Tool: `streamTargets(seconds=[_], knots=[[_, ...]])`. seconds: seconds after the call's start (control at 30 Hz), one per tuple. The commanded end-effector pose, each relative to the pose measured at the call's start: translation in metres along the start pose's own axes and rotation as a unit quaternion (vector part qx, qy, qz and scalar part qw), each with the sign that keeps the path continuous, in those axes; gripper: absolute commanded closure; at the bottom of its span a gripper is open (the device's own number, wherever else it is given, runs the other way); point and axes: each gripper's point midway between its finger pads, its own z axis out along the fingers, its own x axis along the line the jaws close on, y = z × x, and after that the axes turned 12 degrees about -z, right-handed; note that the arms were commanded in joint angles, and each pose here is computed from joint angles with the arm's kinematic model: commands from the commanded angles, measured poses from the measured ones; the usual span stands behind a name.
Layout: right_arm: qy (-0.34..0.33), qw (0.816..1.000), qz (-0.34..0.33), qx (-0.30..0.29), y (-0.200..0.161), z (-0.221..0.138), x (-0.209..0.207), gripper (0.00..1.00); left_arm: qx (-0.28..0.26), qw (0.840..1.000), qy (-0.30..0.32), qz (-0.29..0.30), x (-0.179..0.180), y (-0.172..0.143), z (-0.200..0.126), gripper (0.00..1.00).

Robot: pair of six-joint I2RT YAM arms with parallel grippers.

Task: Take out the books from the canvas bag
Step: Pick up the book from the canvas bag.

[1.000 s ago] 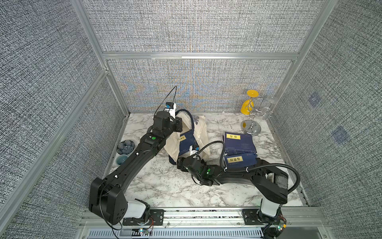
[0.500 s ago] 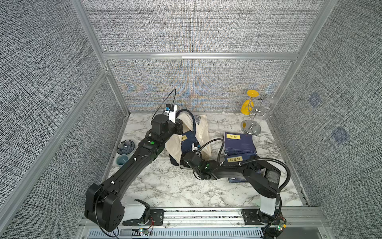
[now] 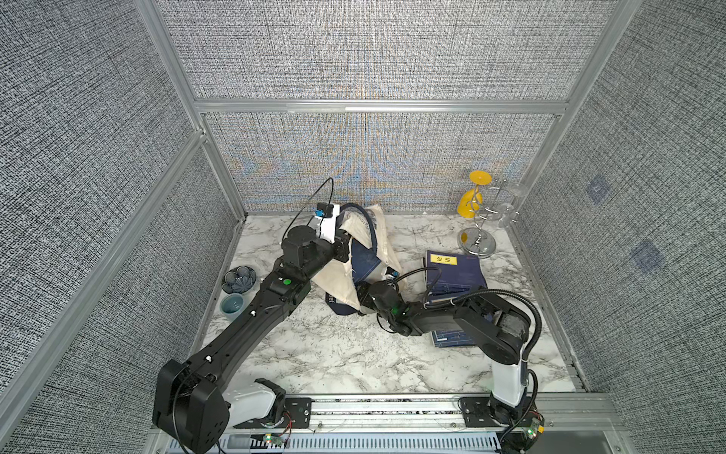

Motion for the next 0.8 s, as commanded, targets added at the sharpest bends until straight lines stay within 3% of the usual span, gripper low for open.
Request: streamTargets(seconds=[0.0,0.23,0.77], knots=[[0.055,0.998,0.021,-0.025,0.018,0.002,0.020,0.14,-0.056,0.996,-0.060,0.025,-0.028,0.031,-0.004,1.00],[0.111,0.992,0.048,-0.032,0.031,0.012,0.025,0.18,-0.033,0.997,-0.063,0.026,-0.029,0.021,0.003,1.00],[0.133,0.989,0.058,-0.036,0.038,0.019,0.026,0.24,0.002,0.996,-0.085,0.031,-0.034,0.005,0.013,1.00]])
